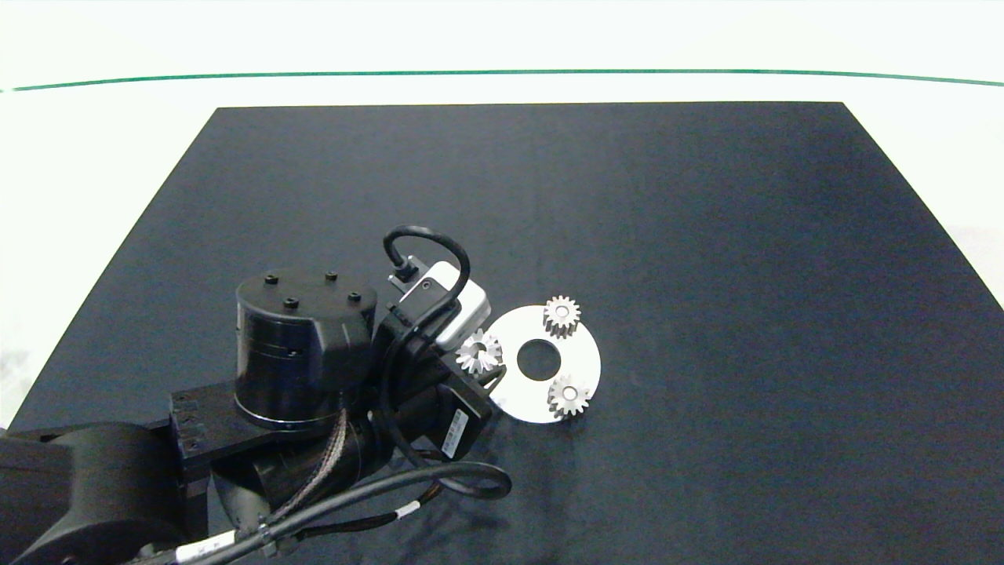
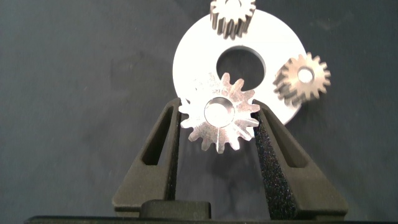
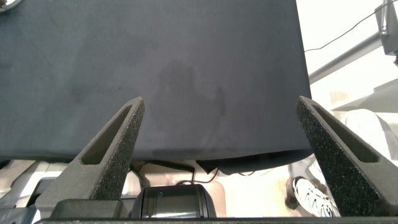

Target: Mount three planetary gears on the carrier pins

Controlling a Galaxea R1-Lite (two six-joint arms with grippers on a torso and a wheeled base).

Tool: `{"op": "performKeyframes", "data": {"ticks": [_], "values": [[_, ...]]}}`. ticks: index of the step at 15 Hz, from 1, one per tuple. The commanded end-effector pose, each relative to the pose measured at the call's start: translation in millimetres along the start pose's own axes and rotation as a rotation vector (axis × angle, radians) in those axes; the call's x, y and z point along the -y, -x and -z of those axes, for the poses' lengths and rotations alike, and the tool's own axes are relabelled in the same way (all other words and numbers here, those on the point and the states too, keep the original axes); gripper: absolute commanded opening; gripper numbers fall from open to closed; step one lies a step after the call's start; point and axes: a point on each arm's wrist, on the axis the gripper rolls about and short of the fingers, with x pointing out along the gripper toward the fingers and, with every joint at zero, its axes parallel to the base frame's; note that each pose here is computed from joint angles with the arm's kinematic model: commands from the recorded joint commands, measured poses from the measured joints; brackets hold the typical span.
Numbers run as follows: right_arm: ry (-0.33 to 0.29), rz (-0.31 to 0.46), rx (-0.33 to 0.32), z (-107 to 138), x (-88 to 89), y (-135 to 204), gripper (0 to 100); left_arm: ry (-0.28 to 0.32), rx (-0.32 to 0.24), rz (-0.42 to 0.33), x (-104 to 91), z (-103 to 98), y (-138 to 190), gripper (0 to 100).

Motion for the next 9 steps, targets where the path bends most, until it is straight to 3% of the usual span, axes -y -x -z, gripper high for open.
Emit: {"op": "performKeyframes", "data": {"ticks": [1,9], "values": [[0.002,-0.006,-0.009,0.6,-0.2,-0.9,100,-0.009,-0.023,0.002,4.0,1.9,-17.0,0],[0.002,-0.008,-0.001,0.8,0.3,0.3,100,-0.028,-0.030,-0.009,2.6,0.7,-29.2,0]]}}
